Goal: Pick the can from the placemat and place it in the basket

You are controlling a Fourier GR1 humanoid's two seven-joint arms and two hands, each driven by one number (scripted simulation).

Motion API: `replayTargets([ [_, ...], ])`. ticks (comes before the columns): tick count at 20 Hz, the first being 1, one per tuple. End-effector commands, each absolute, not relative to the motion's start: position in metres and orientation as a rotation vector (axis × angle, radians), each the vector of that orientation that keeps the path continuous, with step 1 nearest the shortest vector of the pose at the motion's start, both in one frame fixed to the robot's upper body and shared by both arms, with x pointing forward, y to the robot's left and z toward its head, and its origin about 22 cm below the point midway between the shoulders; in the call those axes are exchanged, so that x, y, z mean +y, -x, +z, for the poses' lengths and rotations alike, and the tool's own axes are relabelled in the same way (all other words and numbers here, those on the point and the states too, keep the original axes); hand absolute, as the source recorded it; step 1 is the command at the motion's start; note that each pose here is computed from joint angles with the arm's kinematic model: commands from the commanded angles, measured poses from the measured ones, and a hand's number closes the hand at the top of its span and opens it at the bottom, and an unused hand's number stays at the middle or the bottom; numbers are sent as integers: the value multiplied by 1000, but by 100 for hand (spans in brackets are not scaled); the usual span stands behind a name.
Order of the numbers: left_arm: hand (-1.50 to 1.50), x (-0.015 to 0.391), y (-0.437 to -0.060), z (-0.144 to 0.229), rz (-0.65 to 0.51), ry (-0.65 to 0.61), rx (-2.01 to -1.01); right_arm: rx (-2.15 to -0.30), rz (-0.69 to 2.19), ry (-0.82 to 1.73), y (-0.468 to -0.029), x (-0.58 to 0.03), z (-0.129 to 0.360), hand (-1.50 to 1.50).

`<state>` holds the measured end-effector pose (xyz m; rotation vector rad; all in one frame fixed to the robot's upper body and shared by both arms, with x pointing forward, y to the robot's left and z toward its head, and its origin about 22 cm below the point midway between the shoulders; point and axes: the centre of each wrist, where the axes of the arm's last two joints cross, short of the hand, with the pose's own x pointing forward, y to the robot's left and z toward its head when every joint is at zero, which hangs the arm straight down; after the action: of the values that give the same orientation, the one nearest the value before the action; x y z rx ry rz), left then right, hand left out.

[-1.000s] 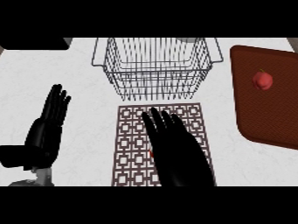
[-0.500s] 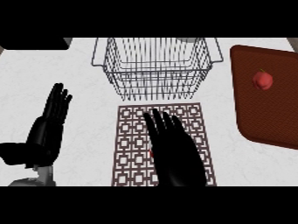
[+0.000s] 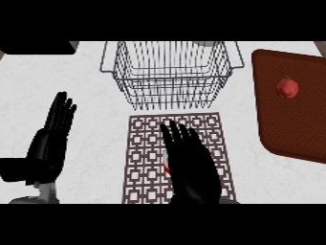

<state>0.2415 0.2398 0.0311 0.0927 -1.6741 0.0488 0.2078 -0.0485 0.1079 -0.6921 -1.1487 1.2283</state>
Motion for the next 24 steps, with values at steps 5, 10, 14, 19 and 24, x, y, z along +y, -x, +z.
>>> replayTargets([
  [5, 0, 224, -241, 35, 47, -85, -1672, -1058, 1199, 707, -222, -49, 100, -150],
  [10, 0, 230, -230, 25, 25, -66, -1668, -1042, 1207, 705, -217, -22, 87, -150],
  [14, 0, 229, -243, 41, 65, -93, -1676, -1056, 1210, 702, -221, -48, 80, -150],
  [19, 0, 240, -233, 17, 71, -111, -1681, -1052, 1204, 687, -228, -46, 68, -150],
  [24, 0, 239, -254, 33, 60, -83, -1667, -1062, 1186, 701, -231, -53, 50, -150],
])
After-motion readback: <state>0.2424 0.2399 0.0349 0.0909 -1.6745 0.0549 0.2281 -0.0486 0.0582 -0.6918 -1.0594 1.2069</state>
